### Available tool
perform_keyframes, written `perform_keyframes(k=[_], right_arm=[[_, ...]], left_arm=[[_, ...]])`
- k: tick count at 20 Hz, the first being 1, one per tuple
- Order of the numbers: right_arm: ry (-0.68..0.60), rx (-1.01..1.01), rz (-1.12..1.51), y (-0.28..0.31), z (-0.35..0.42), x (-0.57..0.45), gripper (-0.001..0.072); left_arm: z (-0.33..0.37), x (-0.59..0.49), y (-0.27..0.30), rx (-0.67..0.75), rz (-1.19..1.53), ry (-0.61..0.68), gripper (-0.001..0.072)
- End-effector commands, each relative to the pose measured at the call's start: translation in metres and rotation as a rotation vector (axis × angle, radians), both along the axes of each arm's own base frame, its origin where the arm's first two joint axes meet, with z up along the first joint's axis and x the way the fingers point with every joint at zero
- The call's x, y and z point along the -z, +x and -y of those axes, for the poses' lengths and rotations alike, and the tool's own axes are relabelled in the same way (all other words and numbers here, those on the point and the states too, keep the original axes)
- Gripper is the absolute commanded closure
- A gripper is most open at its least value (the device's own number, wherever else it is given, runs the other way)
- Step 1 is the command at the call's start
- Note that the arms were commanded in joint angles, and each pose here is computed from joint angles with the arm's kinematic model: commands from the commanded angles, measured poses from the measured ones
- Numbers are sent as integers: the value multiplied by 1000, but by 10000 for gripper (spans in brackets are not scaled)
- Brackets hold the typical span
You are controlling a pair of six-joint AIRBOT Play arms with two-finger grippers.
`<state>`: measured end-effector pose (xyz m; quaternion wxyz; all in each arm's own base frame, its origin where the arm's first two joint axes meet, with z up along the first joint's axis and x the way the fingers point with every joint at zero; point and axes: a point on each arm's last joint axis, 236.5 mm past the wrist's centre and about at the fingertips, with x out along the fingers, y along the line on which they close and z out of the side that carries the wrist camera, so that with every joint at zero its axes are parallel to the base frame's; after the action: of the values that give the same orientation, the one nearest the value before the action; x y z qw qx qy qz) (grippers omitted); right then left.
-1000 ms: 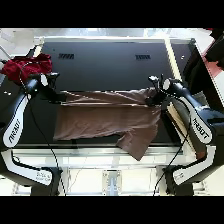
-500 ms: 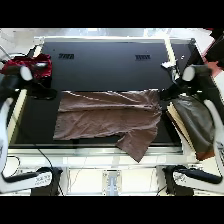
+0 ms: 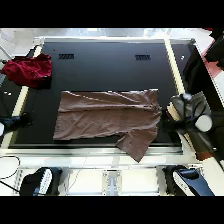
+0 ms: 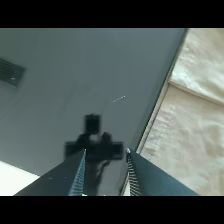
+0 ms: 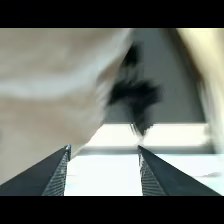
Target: Fold the shirts.
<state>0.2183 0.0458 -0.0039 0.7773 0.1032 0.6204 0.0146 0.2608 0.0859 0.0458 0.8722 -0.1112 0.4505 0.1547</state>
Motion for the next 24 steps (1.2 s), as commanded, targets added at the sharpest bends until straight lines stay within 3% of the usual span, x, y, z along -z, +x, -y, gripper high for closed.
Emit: perform_keyframes(k=[1, 7, 10, 15, 20, 21, 22, 24], right_arm=[[267, 83, -216, -49, -57, 54, 222], [318, 97, -308, -47, -70, 80, 224], [313, 90, -355, -52, -70, 90, 223], [362, 99, -420, -61, -81, 108, 224], [452, 133, -314, -33, -97, 101, 385], [461, 141, -307, -31, -98, 100, 576], [471, 140, -304, -30, -100, 99, 694], [492, 112, -298, -30, -105, 95, 697]], left_arm=[[-2, 17, -9, -83, 41, -54, 409], [3, 36, -4, -149, 0, -154, 407], [-7, 35, -5, -270, 29, -206, 406], [-5, 40, -15, -284, -15, -222, 406], [-4, 43, -16, -289, -20, -227, 408], [-3, 49, -18, -329, -28, -255, 408], [0, 59, -23, -399, -43, -302, 408], [17, 81, -31, -528, -69, -445, 407]])
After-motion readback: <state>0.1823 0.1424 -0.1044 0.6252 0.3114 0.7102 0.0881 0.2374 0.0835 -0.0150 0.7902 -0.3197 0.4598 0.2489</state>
